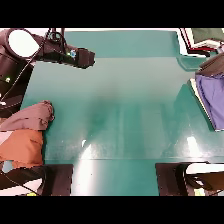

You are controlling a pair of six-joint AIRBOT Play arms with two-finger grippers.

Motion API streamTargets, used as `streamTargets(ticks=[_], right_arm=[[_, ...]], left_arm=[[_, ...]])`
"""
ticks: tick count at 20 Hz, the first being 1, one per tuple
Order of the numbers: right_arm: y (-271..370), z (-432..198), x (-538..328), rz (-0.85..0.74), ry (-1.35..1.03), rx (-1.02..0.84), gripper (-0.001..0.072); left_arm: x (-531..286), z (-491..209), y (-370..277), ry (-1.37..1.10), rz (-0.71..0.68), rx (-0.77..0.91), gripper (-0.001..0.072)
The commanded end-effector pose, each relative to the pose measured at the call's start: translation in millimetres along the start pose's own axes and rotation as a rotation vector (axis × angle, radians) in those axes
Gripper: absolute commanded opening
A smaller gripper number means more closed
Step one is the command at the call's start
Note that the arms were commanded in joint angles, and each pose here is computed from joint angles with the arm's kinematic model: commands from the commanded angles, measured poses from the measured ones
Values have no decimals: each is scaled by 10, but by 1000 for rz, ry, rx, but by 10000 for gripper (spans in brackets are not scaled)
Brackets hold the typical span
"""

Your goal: Fold the shirts.

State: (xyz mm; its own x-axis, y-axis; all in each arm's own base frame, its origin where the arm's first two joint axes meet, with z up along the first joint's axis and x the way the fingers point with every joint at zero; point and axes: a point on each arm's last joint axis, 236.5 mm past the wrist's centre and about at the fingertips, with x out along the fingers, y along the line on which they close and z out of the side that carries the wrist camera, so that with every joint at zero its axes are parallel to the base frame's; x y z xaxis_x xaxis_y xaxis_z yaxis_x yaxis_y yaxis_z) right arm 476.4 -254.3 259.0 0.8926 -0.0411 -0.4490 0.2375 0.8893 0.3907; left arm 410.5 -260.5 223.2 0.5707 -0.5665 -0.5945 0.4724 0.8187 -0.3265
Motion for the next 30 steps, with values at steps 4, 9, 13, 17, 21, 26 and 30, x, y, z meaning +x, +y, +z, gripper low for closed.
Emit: streamTargets(ticks=[4,9,13,17,21,26,30], right_arm=[[-657,-722,-464,-213,247,-7,16],[-1299,-1494,-1005,-408,400,96,28],[-1542,-1909,-1248,-461,452,212,479],[-1176,-1623,-1157,-350,334,244,491],[84,-1355,-788,-2,255,211,489],[1741,-1903,-593,312,417,-34,488],[2808,-2486,-759,534,537,-207,334]], left_arm=[[1,-17,3,7,1,4,28],[1,-17,3,7,1,12,28],[1,-18,2,7,1,11,28],[1,-18,1,7,0,11,29],[1,-12,2,5,1,11,29],[0,14,0,-6,0,10,29],[-3,120,-3,-51,-1,11,29]])
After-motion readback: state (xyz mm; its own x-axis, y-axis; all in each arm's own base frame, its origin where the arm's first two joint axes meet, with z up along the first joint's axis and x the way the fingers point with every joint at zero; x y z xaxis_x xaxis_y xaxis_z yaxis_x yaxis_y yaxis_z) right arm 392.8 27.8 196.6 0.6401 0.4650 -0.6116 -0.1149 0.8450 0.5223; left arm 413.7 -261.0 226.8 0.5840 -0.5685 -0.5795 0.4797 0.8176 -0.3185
